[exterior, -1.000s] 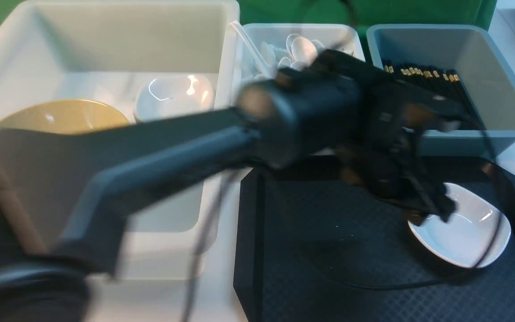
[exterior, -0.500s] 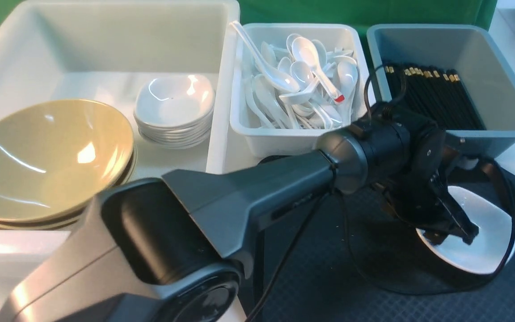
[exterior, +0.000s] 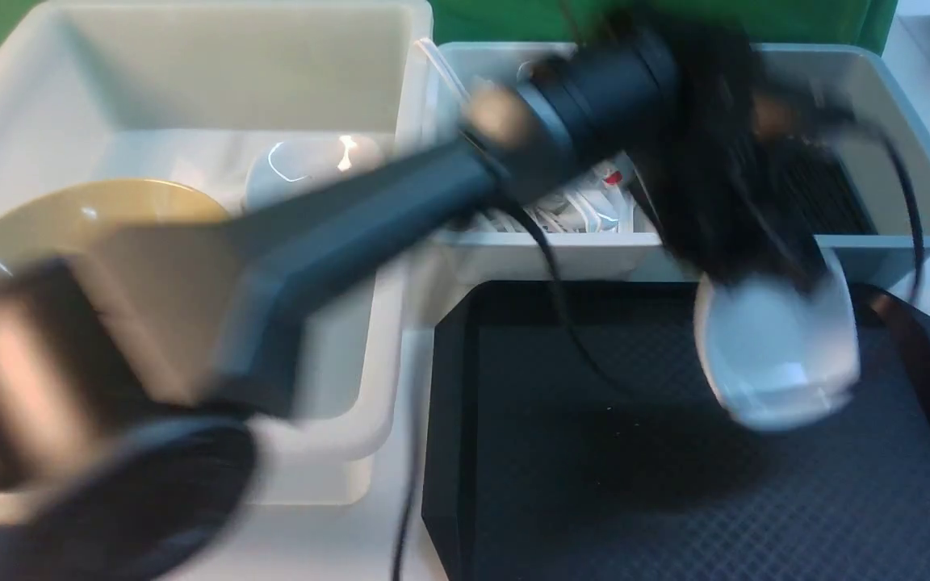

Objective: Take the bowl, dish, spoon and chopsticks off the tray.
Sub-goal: Use the left arm to put the plate into the large storage box on the left

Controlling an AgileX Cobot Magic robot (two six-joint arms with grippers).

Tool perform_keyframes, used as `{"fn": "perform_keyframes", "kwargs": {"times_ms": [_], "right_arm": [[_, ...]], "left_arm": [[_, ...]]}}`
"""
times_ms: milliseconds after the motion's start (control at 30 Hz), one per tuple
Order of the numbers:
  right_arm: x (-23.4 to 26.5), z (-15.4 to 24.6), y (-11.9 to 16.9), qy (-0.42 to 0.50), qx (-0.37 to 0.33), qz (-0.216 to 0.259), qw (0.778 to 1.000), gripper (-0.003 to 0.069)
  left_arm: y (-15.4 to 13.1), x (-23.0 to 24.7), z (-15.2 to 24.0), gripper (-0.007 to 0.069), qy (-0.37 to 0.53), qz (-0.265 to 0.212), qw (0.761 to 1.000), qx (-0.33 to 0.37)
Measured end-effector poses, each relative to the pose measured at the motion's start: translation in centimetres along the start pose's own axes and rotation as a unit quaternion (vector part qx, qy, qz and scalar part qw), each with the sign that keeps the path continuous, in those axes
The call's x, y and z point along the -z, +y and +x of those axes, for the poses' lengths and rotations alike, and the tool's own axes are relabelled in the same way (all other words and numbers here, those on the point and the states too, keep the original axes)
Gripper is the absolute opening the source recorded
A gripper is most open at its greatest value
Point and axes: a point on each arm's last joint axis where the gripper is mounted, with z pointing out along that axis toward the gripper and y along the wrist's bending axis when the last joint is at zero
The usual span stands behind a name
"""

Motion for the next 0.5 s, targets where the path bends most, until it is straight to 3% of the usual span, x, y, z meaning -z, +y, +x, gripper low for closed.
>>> {"fn": "perform_keyframes", "kwargs": {"times_ms": [200,233,300,500], "right_arm": [[-2.8,-3.6,2.3,0.021,0.044,-0.072,0.996,0.0034],[-3.1,-3.9,2.6,0.023,0.048,-0.078,0.995,0.0034],[-5.0,-5.8,4.2,0.032,0.069,-0.128,0.989,0.0034],[-8.8,-8.8,7.2,0.030,0.090,-0.219,0.971,0.0036]], "left_arm": [[6.7,14.1,1.3,0.0000,-0.056,-0.112,0.991,0.037],[7.2,14.8,1.6,0.0000,-0.055,-0.119,0.990,0.043],[10.9,18.0,4.6,0.0000,-0.044,-0.156,0.982,0.097],[16.2,22.3,11.1,0.0000,-0.062,-0.199,0.955,0.211]]}}
